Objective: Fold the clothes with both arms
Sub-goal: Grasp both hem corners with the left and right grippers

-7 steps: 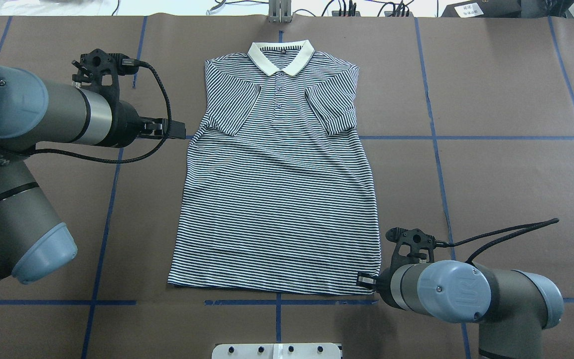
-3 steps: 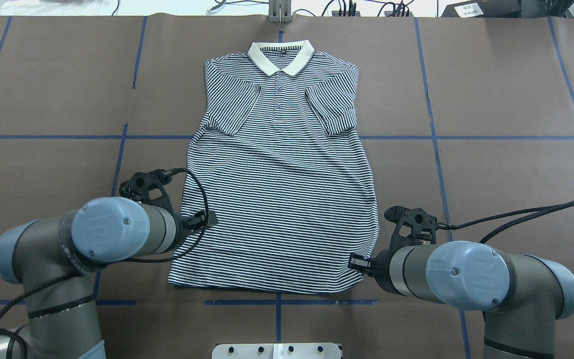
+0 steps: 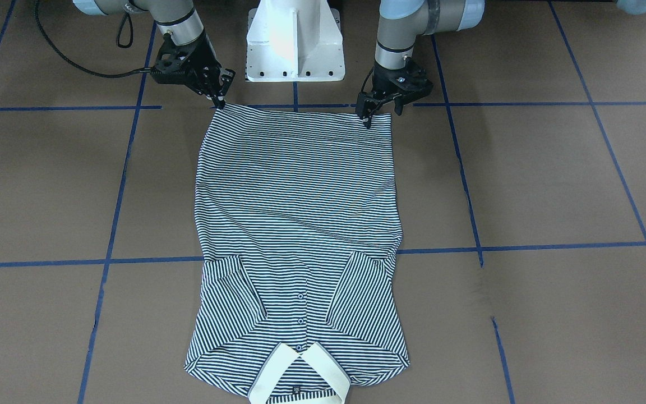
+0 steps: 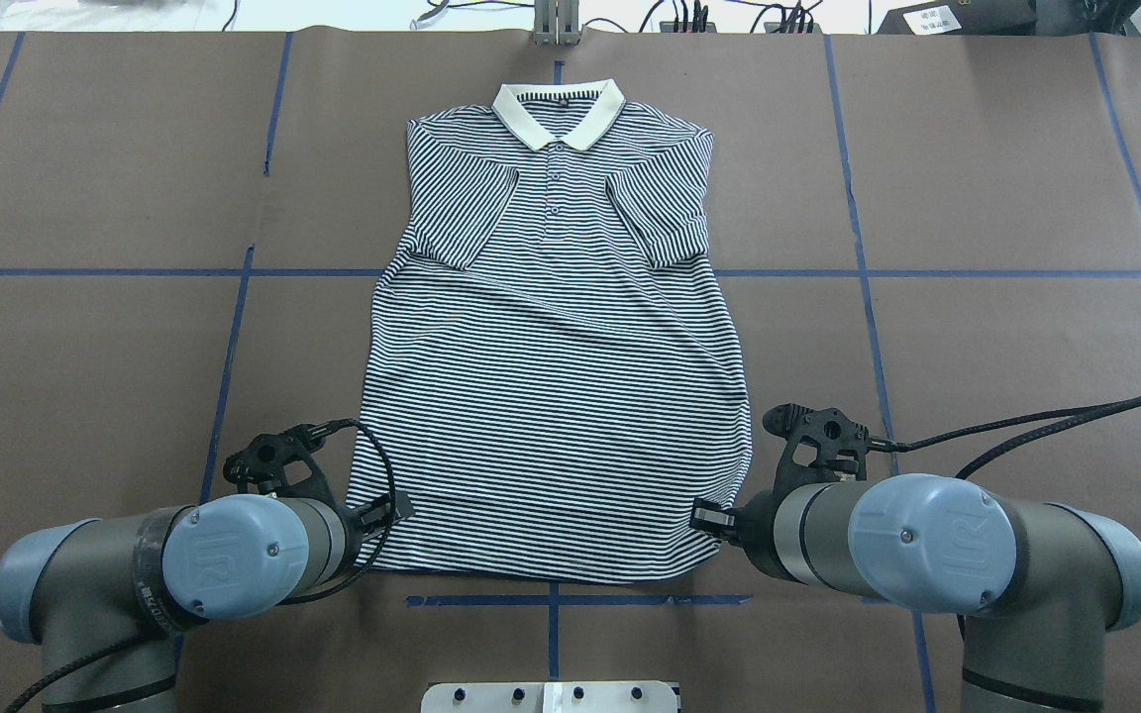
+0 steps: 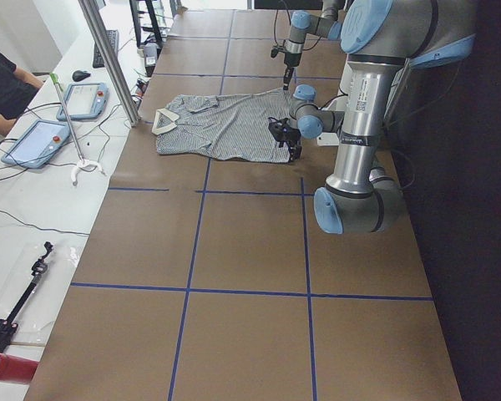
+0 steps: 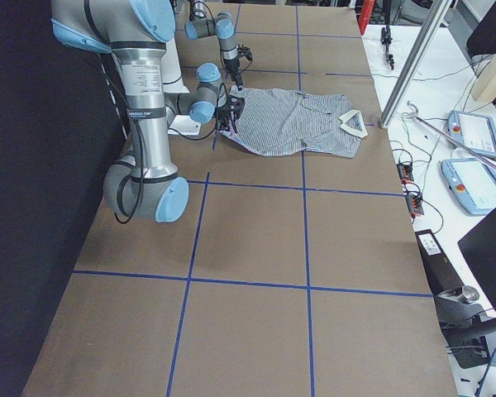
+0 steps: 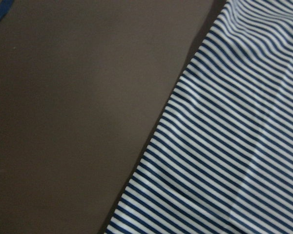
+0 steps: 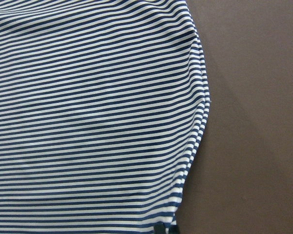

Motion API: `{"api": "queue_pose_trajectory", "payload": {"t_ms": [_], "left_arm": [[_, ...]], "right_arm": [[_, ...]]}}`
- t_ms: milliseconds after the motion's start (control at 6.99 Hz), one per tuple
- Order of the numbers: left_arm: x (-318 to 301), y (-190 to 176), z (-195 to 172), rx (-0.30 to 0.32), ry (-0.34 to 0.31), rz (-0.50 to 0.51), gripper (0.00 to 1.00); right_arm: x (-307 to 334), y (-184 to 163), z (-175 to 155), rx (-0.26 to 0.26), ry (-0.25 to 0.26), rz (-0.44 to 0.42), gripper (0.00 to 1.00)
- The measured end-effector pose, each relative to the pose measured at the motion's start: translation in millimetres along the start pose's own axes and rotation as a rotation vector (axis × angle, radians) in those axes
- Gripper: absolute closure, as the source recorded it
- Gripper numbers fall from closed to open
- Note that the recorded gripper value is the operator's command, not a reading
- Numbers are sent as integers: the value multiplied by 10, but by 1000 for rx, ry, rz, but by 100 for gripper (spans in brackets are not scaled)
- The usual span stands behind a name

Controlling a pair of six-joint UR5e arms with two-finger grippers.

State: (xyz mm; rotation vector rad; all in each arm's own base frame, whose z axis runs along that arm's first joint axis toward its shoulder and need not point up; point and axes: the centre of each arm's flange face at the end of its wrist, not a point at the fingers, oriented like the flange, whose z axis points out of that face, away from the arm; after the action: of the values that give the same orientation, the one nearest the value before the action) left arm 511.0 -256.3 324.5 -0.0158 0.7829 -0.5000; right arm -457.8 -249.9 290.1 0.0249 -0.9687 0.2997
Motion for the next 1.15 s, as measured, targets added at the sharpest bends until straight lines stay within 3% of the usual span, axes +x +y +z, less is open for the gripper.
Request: {"api": "queue_pose_trajectory", "payload": {"t_ms": [286,573,1002,1145], "left_arm": [[-96,16,60,4,-19,-2,16],[-134,30,81,3,-26,-1,54],[-128,61,74,-2,-25,3,93],[-123,66,66,-4,-23,4,100]], "right_arm": [[-10,-10,-17,2,-4,1,100],[-12,-14,-32,2,-6,2,100],[-20,-56,-73,7,-12,6,100],[-20,-59,-79,6,-13,6,100]]}}
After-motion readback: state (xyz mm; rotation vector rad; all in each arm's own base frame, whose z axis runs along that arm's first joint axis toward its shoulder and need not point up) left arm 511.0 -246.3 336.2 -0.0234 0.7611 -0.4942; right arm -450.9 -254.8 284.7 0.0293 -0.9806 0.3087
